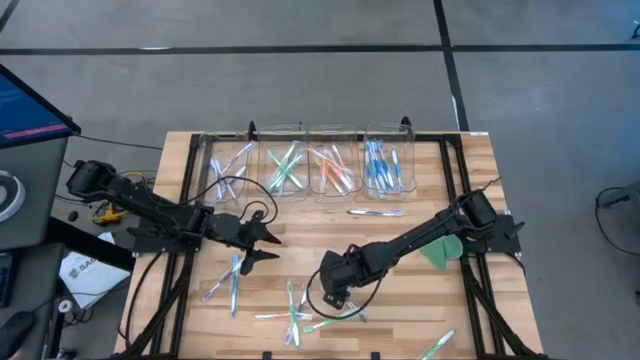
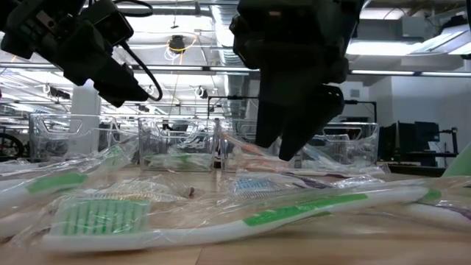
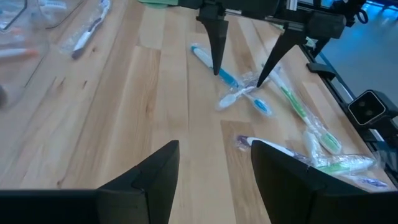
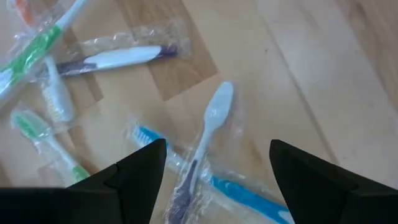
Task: Pick & Place Toothbrushes
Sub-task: Put the violet toothbrush into the left transparent bin
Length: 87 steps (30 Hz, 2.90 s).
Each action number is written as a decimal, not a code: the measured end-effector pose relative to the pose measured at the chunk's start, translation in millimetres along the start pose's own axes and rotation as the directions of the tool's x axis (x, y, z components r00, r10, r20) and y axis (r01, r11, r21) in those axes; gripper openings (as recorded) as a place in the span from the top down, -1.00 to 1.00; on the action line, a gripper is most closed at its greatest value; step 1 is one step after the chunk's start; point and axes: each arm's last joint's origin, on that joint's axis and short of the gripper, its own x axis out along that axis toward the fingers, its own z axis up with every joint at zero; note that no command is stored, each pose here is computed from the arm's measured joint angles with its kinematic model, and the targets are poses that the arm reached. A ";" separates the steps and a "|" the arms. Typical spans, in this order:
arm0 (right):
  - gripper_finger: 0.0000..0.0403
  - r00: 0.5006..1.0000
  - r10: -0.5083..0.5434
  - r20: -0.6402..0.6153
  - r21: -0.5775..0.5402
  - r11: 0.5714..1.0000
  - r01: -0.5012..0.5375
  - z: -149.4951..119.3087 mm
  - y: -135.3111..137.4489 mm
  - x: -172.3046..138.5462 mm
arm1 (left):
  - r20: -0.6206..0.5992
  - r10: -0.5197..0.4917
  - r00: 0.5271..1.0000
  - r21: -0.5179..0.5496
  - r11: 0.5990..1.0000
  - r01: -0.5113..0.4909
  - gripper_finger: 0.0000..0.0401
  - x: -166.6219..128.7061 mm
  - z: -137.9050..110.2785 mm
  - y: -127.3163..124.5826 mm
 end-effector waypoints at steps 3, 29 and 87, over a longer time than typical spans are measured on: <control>-0.40 1.000 0.001 0.000 0.006 1.000 -0.001 -0.6 0.5 -0.1 | 0.003 -0.001 1.000 0.001 1.000 0.001 0.04 0.0 0.2 -0.1; -0.13 0.999 0.008 -0.040 -0.039 0.999 -0.010 6.2 -5.1 41.5 | -0.041 -0.034 0.999 0.030 0.999 0.036 0.04 -0.6 -10.4 1.6; 0.97 0.559 0.256 0.789 -0.559 0.676 0.480 168.7 55.2 -113.9 | 0.630 -0.130 0.766 0.351 0.927 -0.132 0.04 -29.2 36.8 -18.9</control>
